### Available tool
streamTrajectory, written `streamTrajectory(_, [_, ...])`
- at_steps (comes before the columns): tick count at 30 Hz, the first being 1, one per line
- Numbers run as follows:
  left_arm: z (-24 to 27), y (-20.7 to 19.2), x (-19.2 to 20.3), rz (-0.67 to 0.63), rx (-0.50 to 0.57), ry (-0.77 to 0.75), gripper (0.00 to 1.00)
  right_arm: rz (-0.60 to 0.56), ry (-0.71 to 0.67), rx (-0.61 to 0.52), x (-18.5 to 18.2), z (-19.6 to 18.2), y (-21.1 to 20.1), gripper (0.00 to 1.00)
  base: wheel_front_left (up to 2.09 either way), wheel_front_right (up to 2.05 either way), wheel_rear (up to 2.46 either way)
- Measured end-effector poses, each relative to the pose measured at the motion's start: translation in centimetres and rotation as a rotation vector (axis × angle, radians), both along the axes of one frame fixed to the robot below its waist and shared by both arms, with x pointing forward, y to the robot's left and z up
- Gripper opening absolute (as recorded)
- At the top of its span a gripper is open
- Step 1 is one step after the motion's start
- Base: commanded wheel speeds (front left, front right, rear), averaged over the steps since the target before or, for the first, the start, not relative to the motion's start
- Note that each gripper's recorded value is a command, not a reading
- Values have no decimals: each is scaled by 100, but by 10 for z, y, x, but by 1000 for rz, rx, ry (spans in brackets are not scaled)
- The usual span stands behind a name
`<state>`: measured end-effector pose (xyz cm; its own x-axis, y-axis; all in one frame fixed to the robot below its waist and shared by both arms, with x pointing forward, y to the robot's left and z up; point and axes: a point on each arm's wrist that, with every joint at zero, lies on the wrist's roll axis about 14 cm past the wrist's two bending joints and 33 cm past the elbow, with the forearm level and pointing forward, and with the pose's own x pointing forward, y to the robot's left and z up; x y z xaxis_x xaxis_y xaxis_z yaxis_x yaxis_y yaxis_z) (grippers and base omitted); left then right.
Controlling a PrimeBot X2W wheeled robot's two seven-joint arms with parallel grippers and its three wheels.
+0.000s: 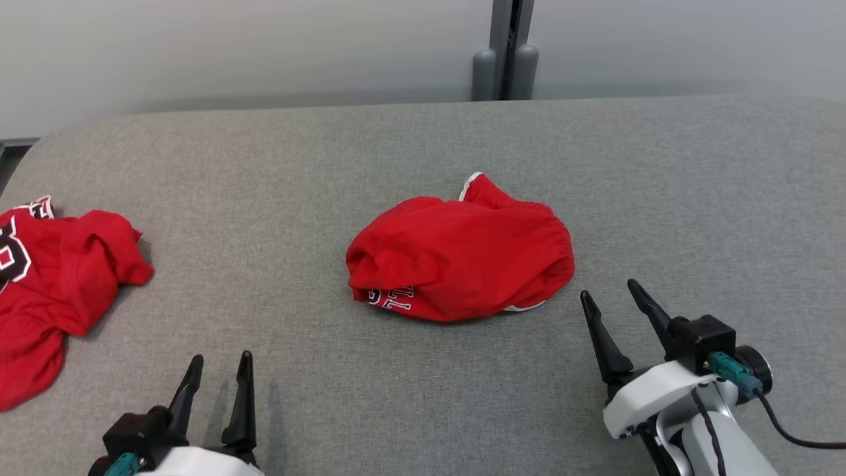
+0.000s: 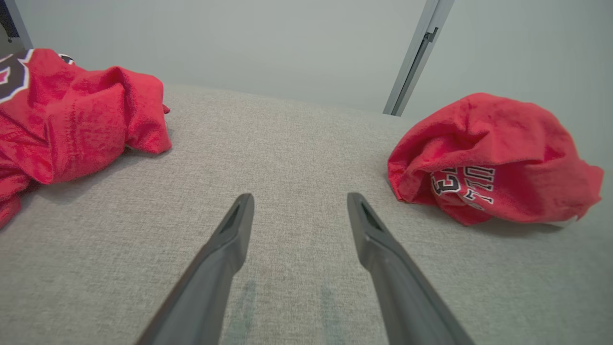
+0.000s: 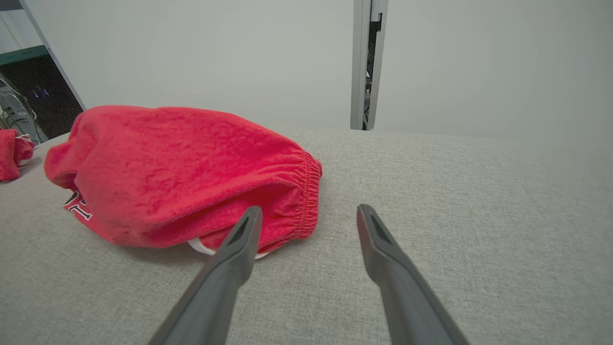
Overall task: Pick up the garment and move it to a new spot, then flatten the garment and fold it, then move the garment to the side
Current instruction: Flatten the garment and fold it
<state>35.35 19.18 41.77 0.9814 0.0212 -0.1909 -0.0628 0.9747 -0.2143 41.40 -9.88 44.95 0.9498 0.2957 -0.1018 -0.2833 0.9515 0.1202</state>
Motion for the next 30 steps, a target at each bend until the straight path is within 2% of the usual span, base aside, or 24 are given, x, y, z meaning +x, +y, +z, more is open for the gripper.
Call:
streamTrajectory(8, [-9,-1,14,4,-28,23,100,49,64,-24,34,-27,18,100,0,0,0])
streamTrajectory(17, [-20,6,15,21,-31,55,100,79,178,-25,46,-67,33,100,0,0,0])
streamTrajectory(19, [-21,7,15,25,-29,58,100,87,181,-11,47,-67,37,23,0,0,0])
streamTrajectory(20, [-20,7,15,26,-29,57,100,93,179,-11,47,-66,39,0,0,0,0])
streamTrajectory(23, [-18,7,16,21,-26,48,100,84,156,29,50,-55,41,0,0,0,0])
streamTrajectory(30, [-19,-2,5,-9,-21,58,100,163,-41,150,47,23,70,0,0,0,0])
